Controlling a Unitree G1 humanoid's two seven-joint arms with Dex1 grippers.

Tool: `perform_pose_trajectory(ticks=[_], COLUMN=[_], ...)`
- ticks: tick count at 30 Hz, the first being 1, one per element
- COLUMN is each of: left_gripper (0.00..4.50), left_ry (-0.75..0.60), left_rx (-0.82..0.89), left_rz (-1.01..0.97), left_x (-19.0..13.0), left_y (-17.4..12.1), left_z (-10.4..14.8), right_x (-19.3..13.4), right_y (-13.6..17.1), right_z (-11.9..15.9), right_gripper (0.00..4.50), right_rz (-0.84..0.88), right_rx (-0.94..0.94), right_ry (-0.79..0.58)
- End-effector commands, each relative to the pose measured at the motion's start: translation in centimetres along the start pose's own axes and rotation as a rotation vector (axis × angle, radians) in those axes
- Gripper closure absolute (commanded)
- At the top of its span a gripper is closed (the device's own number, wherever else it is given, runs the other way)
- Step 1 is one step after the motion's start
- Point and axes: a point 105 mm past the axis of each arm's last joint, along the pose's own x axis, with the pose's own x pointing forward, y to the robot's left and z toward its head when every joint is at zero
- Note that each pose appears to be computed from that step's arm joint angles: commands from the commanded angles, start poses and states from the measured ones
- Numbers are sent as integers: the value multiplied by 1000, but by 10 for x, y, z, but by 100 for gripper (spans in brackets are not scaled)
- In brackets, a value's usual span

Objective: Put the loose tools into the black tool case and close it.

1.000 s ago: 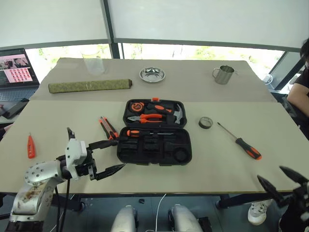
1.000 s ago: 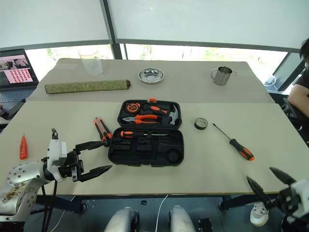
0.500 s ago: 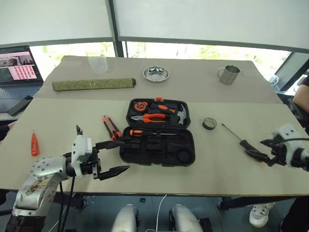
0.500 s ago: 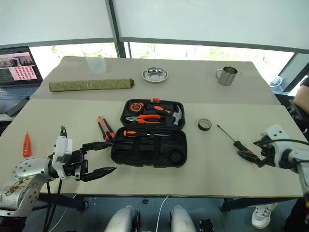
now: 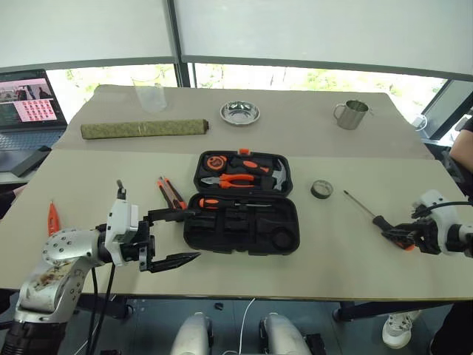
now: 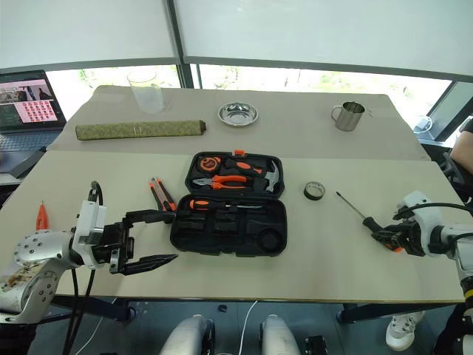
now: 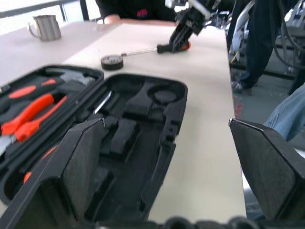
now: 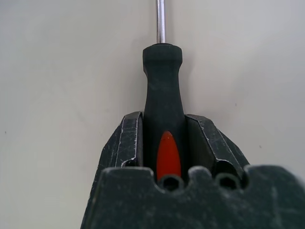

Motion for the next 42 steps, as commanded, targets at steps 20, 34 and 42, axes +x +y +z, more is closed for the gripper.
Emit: perform_pose_trajectory(ticks=[20, 34, 42], left_gripper=[0, 0, 0], left_ry=[-4, 24, 24], left_rx=[-55, -58, -51], left_rz=[337, 356, 355], left_x=[-43, -44, -42], left_y=[6, -3, -1], left_z=[-18, -22, -22], right_x=[65, 74, 75], right_y=[227, 215, 208], right_z=[200, 182, 177], right_gripper=[349, 349, 349], right_rz=[514, 523, 521], right_rx=[-815, -925, -902], right_ry=[-218, -78, -36])
